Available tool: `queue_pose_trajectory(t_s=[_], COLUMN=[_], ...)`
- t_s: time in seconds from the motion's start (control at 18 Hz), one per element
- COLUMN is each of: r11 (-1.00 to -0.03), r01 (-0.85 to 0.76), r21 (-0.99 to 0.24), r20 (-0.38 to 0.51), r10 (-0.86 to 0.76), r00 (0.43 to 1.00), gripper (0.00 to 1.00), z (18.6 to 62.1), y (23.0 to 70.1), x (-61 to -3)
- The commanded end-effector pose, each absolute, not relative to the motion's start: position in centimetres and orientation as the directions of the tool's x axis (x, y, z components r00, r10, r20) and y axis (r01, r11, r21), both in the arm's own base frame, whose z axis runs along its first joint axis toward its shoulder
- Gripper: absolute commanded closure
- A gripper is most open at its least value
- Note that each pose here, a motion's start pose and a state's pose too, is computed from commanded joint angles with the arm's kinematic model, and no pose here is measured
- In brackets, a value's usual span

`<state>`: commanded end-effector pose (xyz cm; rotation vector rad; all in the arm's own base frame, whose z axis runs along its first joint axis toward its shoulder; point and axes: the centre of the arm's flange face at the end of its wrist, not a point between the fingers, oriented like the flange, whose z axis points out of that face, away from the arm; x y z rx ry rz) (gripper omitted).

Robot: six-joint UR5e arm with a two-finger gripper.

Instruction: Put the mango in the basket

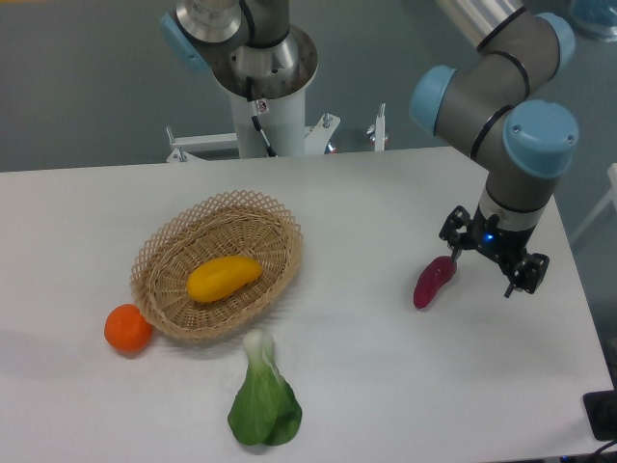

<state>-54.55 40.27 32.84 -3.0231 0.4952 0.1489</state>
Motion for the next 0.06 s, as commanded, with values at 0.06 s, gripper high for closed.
queue_pose_trajectory(t_s=[0.06], r11=[-0.945], r01=[-0.322], r21=[-0.059], r20=[-0.107], r10=[-0.314], r00=[0.943], gripper=[0.0], z=[32.84], y=[40.28], x=[-54.55])
